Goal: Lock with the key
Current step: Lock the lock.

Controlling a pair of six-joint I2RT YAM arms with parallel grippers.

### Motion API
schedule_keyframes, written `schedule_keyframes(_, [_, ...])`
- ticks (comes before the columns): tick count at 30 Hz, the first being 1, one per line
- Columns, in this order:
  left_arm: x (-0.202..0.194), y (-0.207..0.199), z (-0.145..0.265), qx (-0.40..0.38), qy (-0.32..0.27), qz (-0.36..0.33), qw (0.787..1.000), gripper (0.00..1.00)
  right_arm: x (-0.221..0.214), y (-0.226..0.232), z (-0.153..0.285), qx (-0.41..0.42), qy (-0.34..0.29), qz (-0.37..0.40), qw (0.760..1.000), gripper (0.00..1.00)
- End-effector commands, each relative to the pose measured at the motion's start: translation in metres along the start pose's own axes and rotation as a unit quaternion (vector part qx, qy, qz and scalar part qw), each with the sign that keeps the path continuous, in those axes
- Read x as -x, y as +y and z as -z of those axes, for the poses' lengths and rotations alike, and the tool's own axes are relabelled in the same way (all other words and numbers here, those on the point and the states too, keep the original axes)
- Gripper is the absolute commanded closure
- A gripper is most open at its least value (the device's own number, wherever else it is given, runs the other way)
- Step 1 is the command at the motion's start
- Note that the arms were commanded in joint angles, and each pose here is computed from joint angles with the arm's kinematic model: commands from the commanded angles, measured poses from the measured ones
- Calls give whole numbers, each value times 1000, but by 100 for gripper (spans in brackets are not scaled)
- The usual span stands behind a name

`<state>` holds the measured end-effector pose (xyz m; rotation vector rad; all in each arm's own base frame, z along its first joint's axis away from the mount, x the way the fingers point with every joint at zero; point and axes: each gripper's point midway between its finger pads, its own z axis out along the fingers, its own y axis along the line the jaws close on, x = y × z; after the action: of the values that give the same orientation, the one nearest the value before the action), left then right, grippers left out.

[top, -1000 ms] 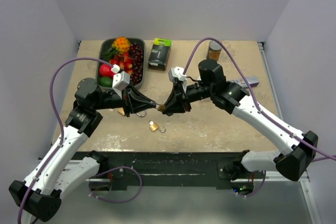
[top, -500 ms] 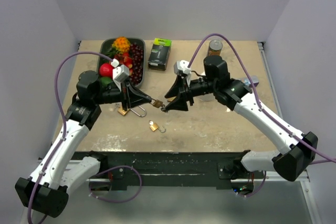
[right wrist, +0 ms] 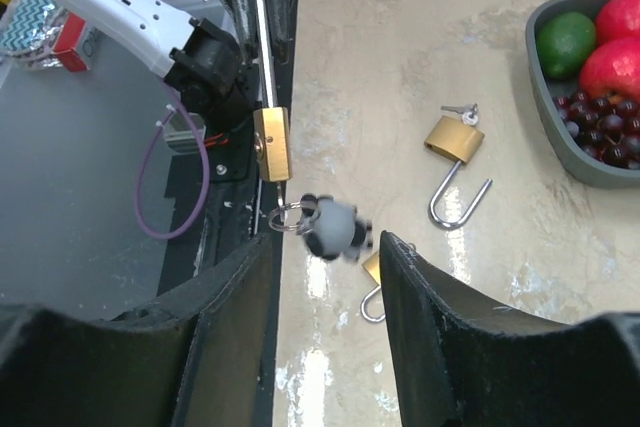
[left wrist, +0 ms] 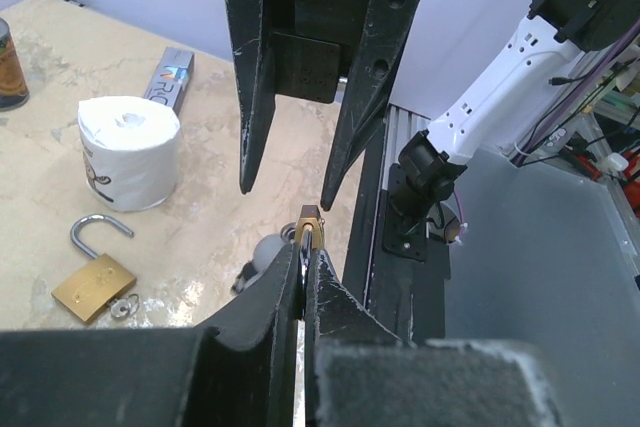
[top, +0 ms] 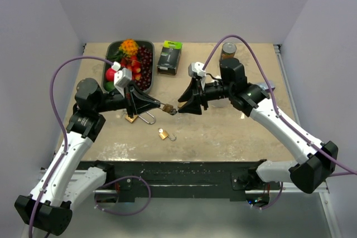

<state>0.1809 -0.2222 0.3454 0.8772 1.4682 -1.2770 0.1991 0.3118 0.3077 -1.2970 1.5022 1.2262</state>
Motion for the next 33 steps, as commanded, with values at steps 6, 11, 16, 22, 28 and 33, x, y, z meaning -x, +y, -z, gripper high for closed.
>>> schedule_keyframes(6, [11,-6,-1,-17,-14,-15,1000,100,12,25,-11,48,-19,28,998,50])
schedule_keyframes(11, [11,-6,-1,-20,-14,-15,1000,100,11,26,-16,51,-18,32,998,53])
schedule_keyframes(16, [12,-7,-1,-22,-15,-17,999,100,10,24,-20,50,-17,36,998,69])
schedule_keyframes(22, [12,-5,-1,-17,-16,-16,1000,100,5,20,-20,41,-4,39,998,86])
schedule_keyframes(28, [18,-1,-3,-8,-21,-23,999,100,-6,18,-14,27,15,34,999,100])
schedule_keyframes(33, [32,7,-3,5,-35,-41,999,100,-24,12,-1,3,40,25,999,100])
